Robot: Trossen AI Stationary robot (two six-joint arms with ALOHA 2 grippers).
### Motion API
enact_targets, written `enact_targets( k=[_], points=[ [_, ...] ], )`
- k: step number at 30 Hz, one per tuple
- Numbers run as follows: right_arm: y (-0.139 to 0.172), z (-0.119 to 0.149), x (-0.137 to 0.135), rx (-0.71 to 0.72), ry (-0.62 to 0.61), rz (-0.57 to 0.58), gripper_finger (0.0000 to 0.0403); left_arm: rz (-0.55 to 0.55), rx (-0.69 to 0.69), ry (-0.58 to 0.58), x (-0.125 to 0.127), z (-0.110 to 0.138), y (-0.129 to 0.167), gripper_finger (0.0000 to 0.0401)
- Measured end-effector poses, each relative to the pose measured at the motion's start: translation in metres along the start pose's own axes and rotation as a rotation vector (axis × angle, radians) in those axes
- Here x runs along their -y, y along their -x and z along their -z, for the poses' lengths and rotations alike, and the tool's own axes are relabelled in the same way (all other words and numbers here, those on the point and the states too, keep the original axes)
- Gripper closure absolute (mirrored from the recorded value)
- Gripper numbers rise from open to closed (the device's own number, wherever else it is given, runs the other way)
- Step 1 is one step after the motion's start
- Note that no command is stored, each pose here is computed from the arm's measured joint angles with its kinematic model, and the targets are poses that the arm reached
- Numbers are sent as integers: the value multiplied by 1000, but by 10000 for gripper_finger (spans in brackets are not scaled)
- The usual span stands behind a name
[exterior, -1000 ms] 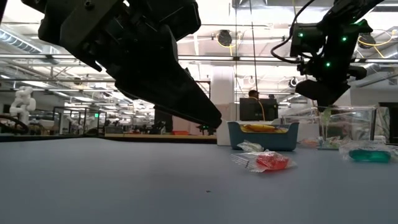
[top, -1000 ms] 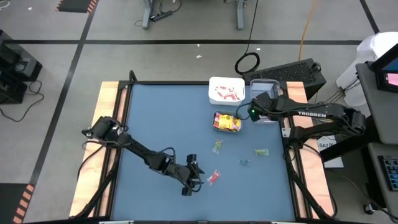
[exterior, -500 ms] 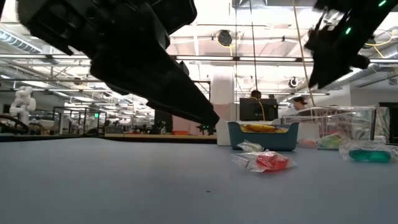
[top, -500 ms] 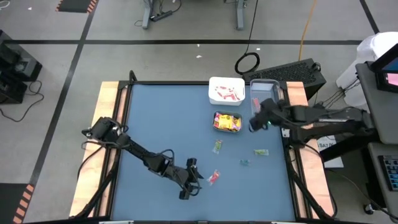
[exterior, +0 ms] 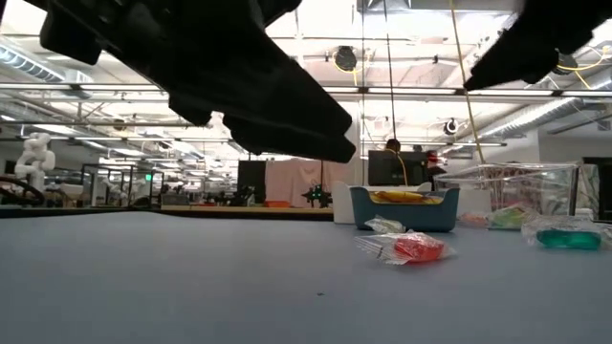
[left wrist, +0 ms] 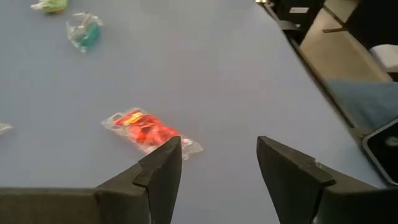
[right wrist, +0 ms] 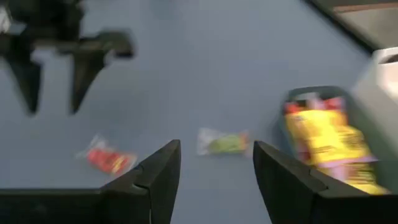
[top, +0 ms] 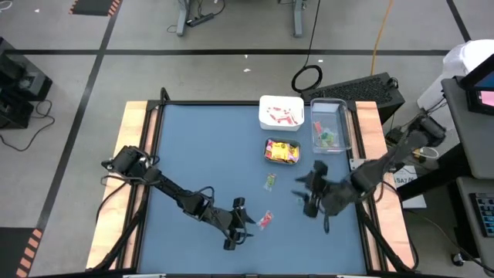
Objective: Sort candy
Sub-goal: Put the bottom left red candy into the transparent bin
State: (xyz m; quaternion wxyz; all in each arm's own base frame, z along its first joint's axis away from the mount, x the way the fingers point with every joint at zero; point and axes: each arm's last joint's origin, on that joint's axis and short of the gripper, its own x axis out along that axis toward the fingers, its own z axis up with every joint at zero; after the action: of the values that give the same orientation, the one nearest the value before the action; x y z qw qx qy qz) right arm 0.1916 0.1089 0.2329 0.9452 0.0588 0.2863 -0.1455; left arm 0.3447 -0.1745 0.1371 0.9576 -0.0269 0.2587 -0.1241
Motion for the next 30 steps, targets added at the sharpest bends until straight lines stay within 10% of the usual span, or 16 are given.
enact_targets(
  k=[12, 30],
  points=[
    [-54, 57, -58, -108, 238, -54, 211, -36, -84, -9, -8, 7, -1, 186],
    [-116, 68, -71, -68, 175, -182, 198, -50, -131, -17, -9, 12, 0, 186]
  ],
)
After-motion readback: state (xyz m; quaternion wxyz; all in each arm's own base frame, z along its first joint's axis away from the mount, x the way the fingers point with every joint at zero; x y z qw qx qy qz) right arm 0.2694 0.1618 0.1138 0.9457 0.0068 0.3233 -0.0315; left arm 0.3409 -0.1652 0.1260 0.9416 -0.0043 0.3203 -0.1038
